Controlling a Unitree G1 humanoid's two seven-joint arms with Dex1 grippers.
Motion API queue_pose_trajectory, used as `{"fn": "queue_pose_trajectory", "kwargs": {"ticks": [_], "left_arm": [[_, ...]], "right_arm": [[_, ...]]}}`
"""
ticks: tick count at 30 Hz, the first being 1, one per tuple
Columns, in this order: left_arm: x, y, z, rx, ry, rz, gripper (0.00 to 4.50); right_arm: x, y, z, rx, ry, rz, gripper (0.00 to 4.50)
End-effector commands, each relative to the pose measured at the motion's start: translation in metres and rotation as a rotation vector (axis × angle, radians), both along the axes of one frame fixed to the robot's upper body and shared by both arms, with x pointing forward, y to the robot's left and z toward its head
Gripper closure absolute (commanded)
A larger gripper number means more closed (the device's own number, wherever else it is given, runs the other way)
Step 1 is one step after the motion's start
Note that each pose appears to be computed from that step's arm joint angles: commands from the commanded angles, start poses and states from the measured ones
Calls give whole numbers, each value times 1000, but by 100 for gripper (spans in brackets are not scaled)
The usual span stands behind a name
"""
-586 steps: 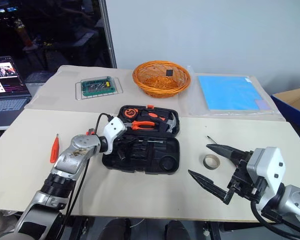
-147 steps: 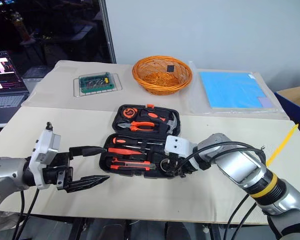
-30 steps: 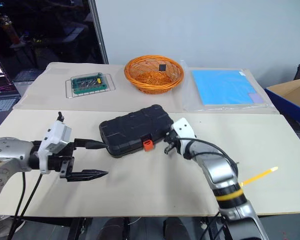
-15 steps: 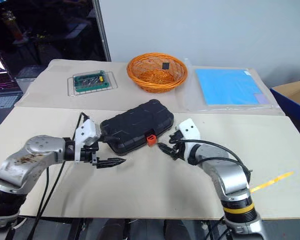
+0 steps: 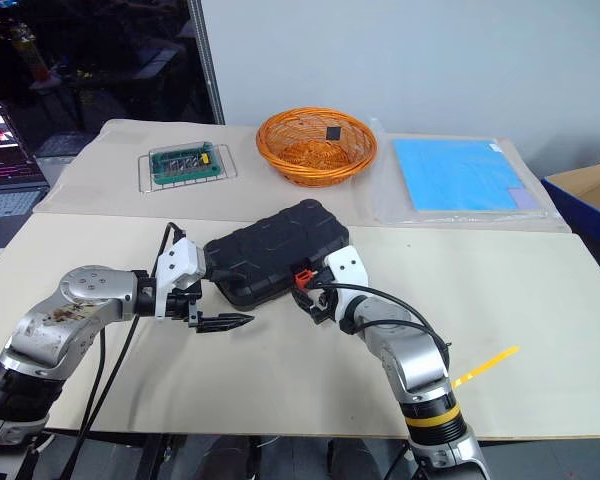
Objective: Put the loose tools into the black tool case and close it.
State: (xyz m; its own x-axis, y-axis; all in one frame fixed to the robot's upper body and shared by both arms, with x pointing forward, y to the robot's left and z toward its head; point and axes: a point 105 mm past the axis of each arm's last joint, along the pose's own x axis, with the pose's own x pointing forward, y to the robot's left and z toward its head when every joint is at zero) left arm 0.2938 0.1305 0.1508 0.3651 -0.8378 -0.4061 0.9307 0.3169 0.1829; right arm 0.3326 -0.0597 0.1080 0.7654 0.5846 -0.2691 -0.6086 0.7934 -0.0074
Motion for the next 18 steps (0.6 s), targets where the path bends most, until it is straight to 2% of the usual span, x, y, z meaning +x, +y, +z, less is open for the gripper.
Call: {"fn": "queue_pose_trajectory", "kwargs": {"ticks": [1,3,5,18], "left_arm": [[-2,2,1,13,-7,4,0],[-1,2,1,13,-7,7,0],[-1,3,1,15,-7,10,0],[0,5,-6,25,0,18,0]], "right_arm": [[4,5,14,20,-75,12,192],[5,5,15,10,-88,16,268],[5,4,16,5,-104,15,324],[-2,8,38,-129,-234,82,330]]}}
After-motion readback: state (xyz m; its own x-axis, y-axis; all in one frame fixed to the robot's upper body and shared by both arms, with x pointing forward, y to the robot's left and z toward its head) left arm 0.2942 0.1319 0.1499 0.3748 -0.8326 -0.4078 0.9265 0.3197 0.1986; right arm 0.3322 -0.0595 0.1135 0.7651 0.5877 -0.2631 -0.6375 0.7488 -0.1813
